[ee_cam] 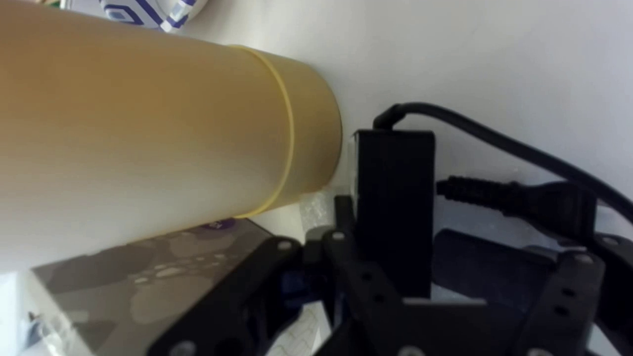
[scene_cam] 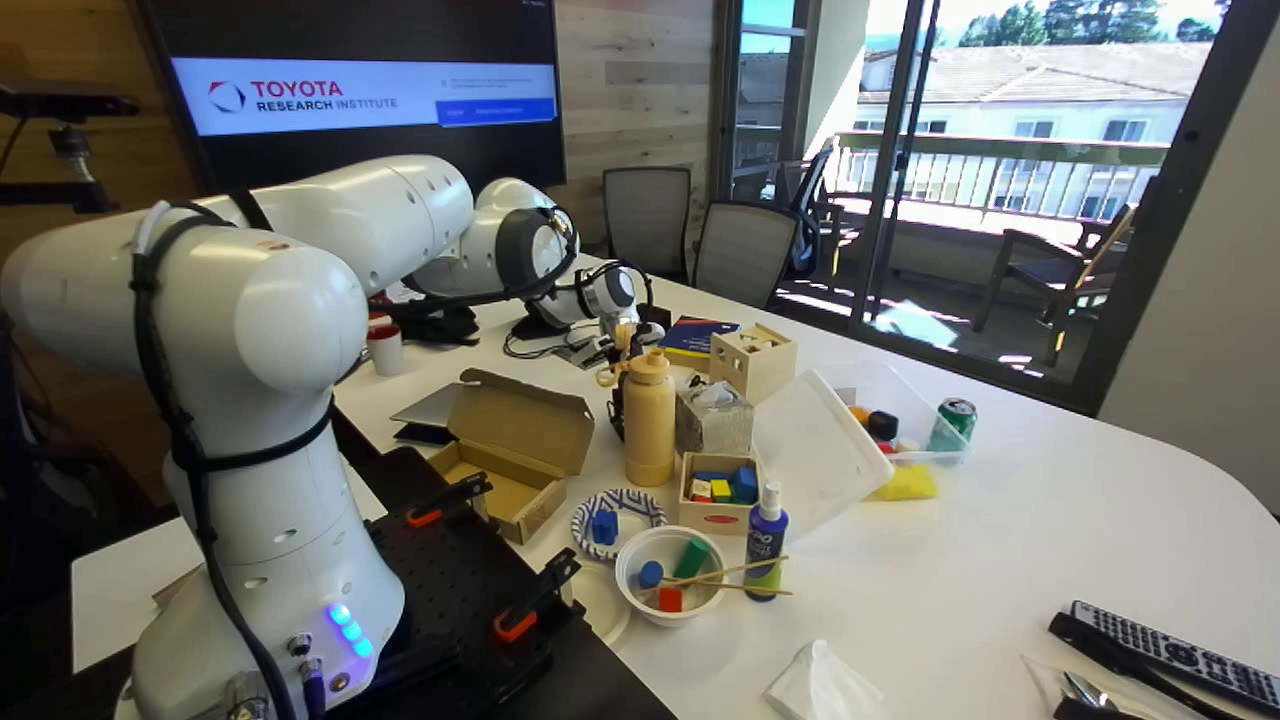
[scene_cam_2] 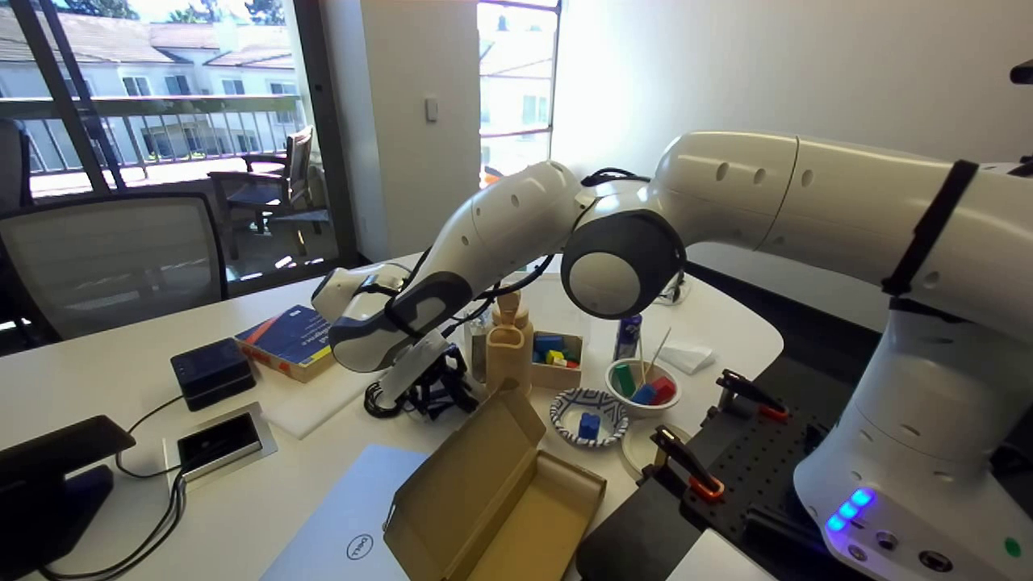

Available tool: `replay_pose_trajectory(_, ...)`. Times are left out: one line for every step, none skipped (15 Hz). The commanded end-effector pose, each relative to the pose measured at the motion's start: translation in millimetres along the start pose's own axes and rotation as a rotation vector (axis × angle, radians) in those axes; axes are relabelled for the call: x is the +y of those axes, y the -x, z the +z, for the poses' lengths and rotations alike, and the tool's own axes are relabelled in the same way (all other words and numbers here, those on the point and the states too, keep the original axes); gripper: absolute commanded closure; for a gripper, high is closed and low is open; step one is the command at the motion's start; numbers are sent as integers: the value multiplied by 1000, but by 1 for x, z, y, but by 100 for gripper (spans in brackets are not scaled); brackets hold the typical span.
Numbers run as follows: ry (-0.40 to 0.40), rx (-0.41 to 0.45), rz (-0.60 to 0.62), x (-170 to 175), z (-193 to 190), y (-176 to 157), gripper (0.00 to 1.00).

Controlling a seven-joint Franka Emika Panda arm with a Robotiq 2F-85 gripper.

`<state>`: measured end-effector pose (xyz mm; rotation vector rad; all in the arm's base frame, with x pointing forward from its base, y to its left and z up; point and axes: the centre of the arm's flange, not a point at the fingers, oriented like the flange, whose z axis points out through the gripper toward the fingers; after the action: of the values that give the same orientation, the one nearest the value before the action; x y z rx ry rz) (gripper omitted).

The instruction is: Pick up the charger and put it in the box

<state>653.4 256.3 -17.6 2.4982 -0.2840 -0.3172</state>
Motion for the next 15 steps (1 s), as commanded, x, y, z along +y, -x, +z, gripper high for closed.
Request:
replay_pose_trajectory(13, -1, -9, -18, 8, -21, 87)
replay_pose_trajectory(12, 4, -7, -16, 4, -21, 87)
replay_pose_trajectory(8, 13, -6, -12, -4, -20, 87)
replay_pose_trajectory(0, 23, -4, -7, -12, -19, 87)
replay_pose_trajectory(-10, 35, -5, -3, -21, -17, 87)
replay_pose_trajectory(-18, 44, -9, 0, -30, -15, 87)
replay_pose_trajectory(-27, 54, -10, 3, -39, -14, 87)
replay_pose_trajectory(-40, 62, -12, 6, -49, -11, 87)
replay_pose_trajectory(-49, 69, -15, 9, -58, -8, 87)
replay_pose_trajectory(-60, 68, -27, 12, -69, -2, 87)
replay_pose_trajectory(-77, 73, -40, 15, -79, 2, 87)
replay_pose_trajectory(-86, 74, -52, 20, -92, 12, 87)
replay_pose_trajectory(-101, 85, -66, 24, -104, 19, 87)
replay_pose_trajectory(-121, 98, -77, 30, -120, 31, 87)
replay_pose_trajectory(-138, 112, -95, 36, -136, 41, 87)
